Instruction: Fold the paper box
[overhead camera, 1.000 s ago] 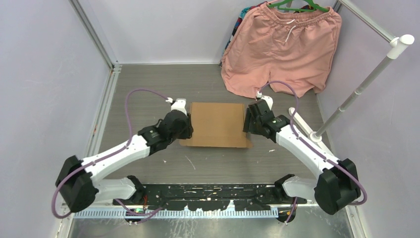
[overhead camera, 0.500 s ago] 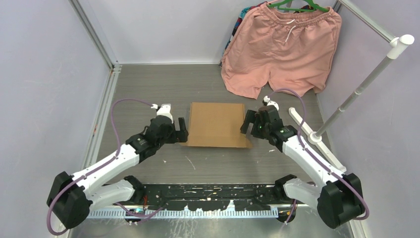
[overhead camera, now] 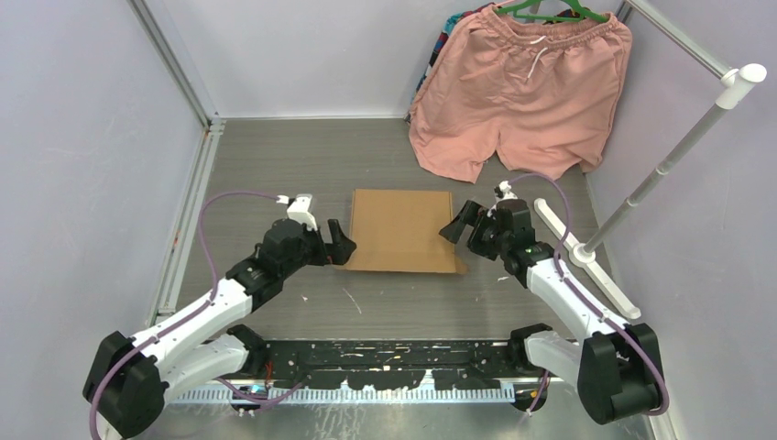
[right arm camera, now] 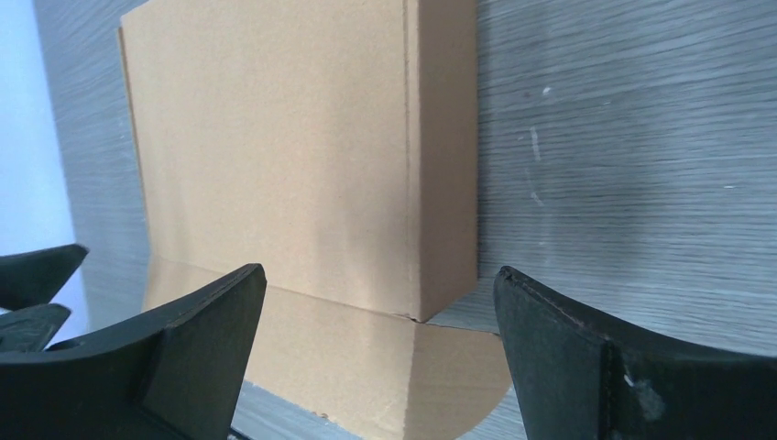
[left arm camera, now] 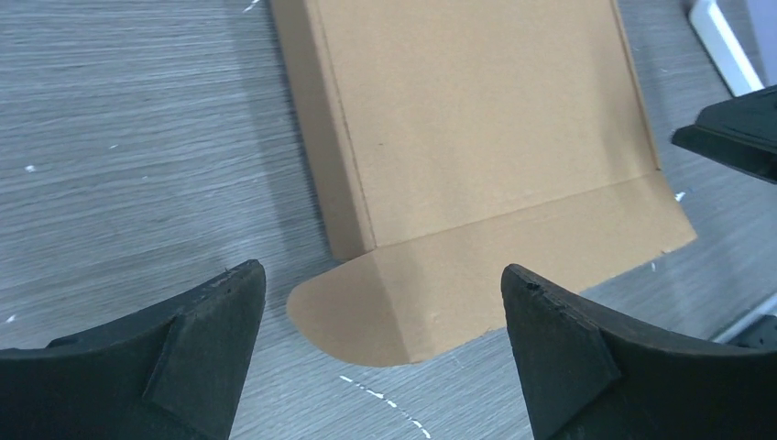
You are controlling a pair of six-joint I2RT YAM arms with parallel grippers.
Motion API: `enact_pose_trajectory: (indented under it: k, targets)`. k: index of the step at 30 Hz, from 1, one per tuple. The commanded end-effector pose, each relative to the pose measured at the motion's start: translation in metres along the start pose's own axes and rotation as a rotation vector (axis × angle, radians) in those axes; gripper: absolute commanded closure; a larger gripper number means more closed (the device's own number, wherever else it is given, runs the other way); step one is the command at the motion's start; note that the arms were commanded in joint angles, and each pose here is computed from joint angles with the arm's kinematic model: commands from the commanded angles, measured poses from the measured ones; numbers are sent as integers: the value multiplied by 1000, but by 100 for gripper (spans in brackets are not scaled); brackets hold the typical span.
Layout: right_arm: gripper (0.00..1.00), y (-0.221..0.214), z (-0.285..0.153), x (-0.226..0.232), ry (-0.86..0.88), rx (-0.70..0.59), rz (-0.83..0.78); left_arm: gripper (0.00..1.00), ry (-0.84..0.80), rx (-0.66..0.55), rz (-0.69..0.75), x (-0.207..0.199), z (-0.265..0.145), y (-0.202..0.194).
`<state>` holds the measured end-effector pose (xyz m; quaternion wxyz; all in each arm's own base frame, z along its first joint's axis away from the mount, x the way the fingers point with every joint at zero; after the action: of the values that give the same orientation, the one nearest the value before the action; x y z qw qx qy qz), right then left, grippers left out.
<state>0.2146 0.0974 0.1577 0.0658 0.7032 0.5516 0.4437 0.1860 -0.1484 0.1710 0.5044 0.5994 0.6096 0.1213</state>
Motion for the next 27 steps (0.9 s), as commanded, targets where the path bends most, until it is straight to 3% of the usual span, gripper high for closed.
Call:
enact_pose_trajectory:
  k: [1, 27]
  targets:
    - [0, 9, -2, 20, 177, -19, 7, 0, -146, -55, 7, -9, 4, 8]
    - [0, -5, 14, 13, 201, 70, 50, 0, -217, 47, -53, 6, 44, -13]
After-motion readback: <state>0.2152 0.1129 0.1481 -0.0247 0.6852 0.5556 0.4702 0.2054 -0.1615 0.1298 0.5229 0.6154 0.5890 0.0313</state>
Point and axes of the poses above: each gripper's point midway between its finger pads, its own z axis out along the fingers, its own x axis along the line the jaws close on, y = z × x, the point moved 9 cm from there along -z, back along the fingers, and after that the axes turned 4 degrees about -z, right-handed, at the moved point
